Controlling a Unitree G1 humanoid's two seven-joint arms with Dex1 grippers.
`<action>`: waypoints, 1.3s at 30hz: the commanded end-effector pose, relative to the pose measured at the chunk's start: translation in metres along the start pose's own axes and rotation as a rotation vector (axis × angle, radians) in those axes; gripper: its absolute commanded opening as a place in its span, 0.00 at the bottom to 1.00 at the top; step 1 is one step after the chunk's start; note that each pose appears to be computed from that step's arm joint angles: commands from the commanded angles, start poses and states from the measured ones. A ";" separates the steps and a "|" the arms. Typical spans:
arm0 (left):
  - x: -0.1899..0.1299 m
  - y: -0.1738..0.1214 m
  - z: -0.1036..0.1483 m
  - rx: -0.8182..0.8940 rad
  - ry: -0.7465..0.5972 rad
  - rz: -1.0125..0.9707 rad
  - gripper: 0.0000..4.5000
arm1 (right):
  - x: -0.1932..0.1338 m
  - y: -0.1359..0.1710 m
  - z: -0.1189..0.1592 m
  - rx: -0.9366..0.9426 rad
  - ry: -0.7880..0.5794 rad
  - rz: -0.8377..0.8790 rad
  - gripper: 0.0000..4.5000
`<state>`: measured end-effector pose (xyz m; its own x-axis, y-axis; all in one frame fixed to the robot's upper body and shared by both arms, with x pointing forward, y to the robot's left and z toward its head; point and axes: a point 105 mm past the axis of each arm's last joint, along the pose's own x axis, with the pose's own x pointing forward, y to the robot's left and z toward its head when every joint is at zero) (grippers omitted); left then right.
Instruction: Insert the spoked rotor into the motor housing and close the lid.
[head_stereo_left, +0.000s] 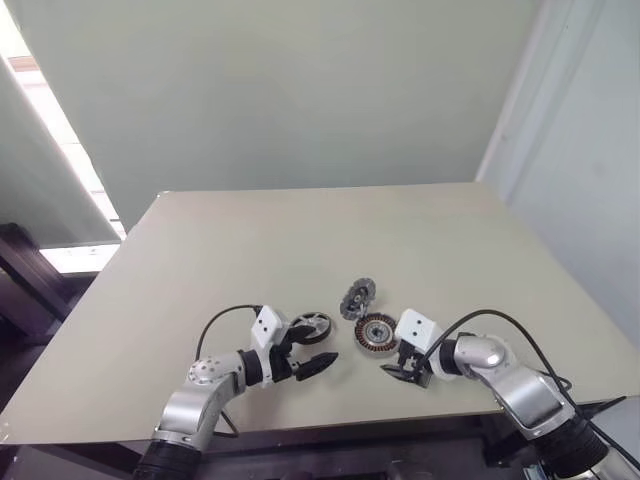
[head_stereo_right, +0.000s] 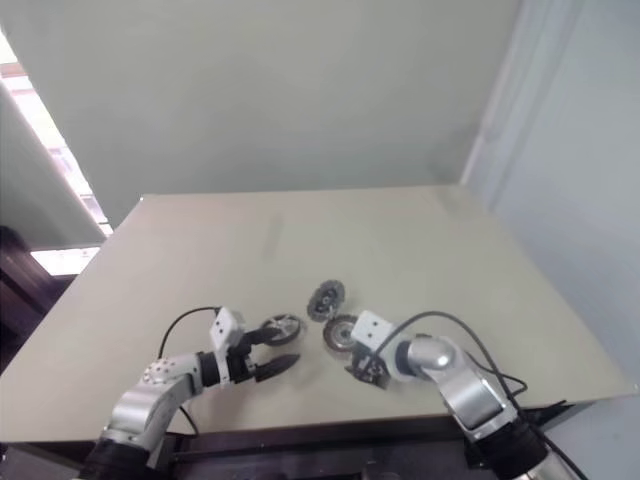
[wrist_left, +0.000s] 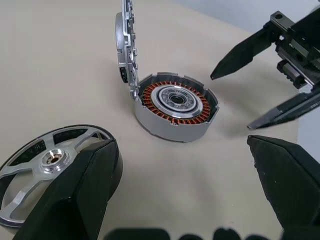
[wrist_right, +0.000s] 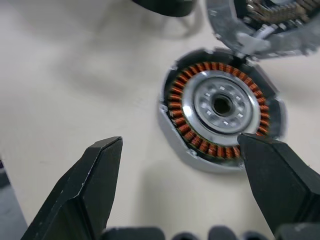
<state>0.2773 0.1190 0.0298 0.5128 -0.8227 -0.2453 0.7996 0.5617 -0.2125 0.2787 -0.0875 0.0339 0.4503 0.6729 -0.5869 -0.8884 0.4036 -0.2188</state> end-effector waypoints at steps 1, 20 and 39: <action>0.000 0.003 0.014 0.053 -0.030 -0.006 1.00 | -0.001 -0.008 0.013 -0.072 -0.030 -0.024 0.89; 0.000 0.002 0.015 0.052 -0.031 -0.004 1.00 | 0.012 -0.012 0.001 -0.158 0.032 -0.021 0.89; -0.001 0.003 0.016 0.059 -0.030 0.002 1.00 | 0.023 -0.007 -0.006 -0.180 0.044 -0.008 0.37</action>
<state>0.2781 0.1199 0.0301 0.5145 -0.8208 -0.2483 0.7996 0.5638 -0.2067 0.2911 -0.0804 0.0117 0.4475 0.6332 -0.6315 -0.8938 0.2931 -0.3395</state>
